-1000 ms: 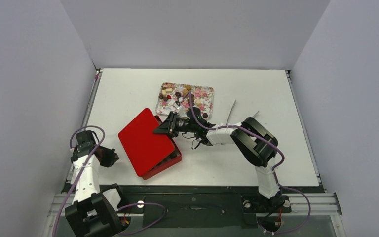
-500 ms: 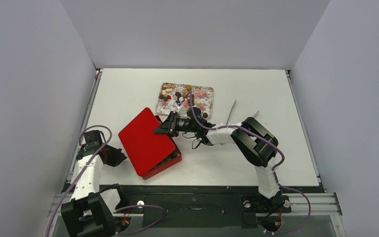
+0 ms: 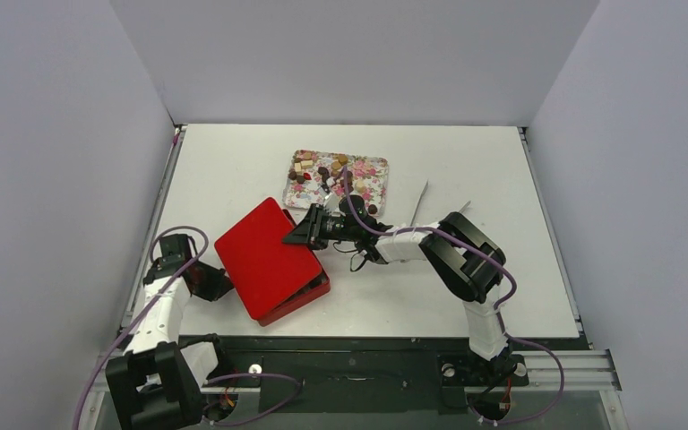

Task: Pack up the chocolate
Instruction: Close the box lid on the packing box.

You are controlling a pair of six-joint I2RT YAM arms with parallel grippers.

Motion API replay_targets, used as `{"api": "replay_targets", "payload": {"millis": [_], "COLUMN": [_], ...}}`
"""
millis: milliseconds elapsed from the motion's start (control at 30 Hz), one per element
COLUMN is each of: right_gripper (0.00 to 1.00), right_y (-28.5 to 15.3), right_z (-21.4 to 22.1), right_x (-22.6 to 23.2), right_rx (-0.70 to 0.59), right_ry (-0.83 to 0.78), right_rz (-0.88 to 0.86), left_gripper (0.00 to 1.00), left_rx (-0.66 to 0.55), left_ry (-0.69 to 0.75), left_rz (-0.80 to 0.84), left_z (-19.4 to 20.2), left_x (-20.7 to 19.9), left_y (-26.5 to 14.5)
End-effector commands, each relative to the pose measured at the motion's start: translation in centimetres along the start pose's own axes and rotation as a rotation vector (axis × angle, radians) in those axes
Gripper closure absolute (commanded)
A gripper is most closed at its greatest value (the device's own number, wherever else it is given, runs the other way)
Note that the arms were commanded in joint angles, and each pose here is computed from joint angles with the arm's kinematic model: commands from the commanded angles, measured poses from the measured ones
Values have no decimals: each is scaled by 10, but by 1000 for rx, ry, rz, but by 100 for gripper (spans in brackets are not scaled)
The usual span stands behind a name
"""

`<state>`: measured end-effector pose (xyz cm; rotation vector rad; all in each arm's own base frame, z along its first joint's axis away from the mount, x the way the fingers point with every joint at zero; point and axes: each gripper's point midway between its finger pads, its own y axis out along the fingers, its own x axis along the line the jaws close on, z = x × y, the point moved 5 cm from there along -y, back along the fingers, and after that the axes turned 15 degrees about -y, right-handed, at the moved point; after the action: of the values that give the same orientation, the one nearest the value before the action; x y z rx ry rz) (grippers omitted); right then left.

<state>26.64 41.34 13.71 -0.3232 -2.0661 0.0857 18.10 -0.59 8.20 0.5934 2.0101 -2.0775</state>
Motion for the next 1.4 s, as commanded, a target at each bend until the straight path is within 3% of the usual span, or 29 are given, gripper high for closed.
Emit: {"api": "replay_targets", "payload": {"millis": [0,433,1367], "right_gripper": [81,62,59], "right_y": [-8,-24,-47], "right_z": [-9,-19,-16], "right_x": [0,-13,-29], "right_rx": [-37,-44,-33], "right_ry": [-68,-98,-123], "right_rz": [34,113,215], "left_gripper": [100,100,100], "left_rx": [-19,-18,-22], "left_ry": [13,31,51], "left_rz": [72,71,85], "left_z": [-4,-3,-3], "left_x": [-22,-28,-38], "left_y": [-5,-5,-11]}}
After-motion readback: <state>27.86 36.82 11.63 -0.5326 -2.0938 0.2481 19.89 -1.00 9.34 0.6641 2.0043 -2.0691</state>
